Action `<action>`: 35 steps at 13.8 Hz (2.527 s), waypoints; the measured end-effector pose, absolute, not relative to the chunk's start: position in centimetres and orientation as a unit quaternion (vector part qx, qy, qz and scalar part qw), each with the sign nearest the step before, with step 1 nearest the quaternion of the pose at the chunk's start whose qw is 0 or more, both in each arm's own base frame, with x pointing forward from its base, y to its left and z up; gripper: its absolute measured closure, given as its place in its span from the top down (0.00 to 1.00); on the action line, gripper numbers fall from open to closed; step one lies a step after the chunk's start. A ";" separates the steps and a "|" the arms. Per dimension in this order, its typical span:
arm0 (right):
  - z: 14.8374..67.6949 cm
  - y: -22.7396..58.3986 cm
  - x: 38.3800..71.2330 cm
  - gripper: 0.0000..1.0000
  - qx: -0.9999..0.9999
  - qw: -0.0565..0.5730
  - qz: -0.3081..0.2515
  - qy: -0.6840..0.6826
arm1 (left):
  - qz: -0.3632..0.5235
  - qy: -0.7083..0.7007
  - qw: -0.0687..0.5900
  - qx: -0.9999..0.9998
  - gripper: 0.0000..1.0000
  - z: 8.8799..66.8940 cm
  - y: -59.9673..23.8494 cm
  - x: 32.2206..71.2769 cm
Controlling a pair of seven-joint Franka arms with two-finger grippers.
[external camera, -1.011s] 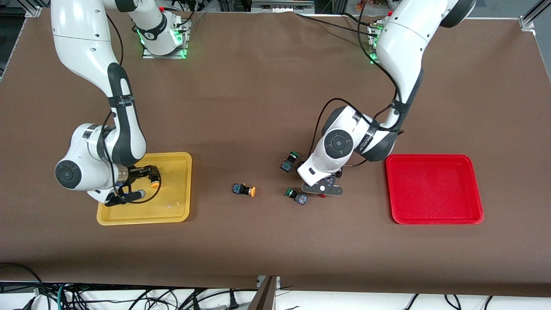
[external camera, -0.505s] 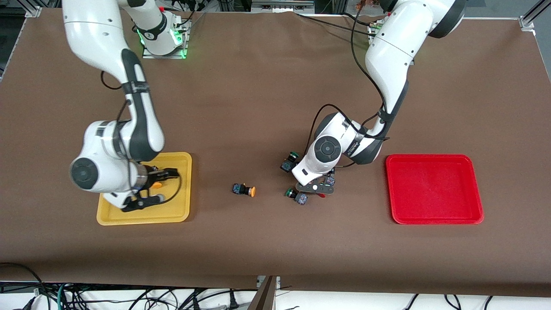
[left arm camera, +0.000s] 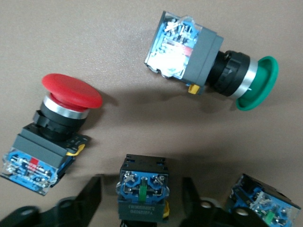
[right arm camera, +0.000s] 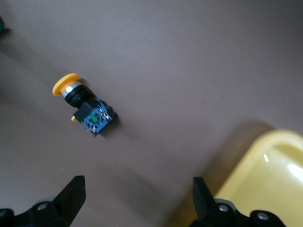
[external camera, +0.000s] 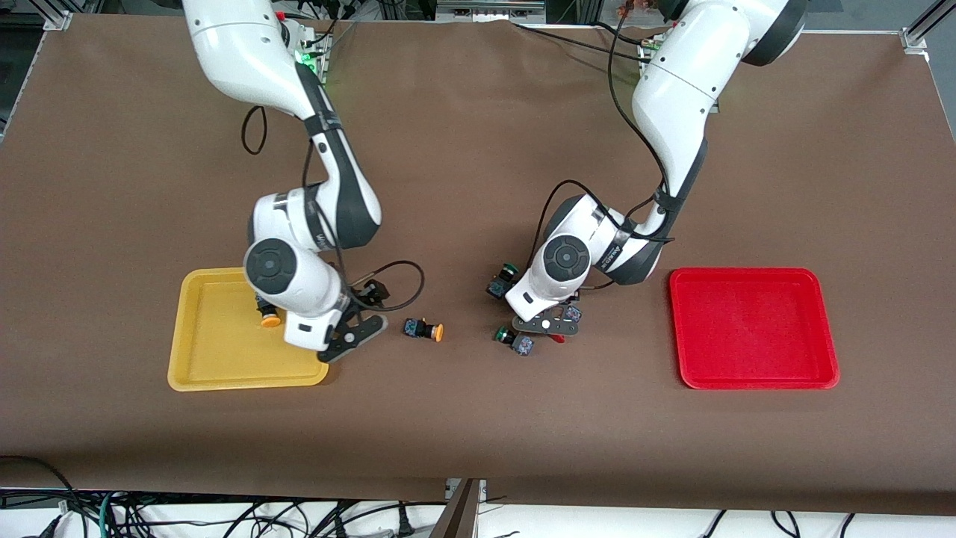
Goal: Place red and yellow buttons in trays
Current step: 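Grasp the second yellow-capped button with the right gripper, then lower the red button into the red tray while the right gripper carries its button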
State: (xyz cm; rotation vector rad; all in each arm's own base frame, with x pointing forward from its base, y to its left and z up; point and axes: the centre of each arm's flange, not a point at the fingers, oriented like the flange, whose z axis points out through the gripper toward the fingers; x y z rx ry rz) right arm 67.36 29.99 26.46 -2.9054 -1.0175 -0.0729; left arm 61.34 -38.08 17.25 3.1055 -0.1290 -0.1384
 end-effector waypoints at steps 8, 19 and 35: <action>20.6 36.8 64.9 1.00 -0.902 0.008 -0.063 -0.428 | -0.037 -0.009 0.009 0.999 0.41 22.9 -33.9 64.4; 19.2 37.2 64.7 0.67 -0.900 0.005 -0.073 -0.429 | -0.052 -0.046 0.011 0.998 0.41 29.8 -7.8 71.3; 27.3 14.4 68.7 0.41 -0.955 0.022 0.084 -0.283 | -0.091 0.010 0.034 0.995 0.41 21.8 13.3 67.8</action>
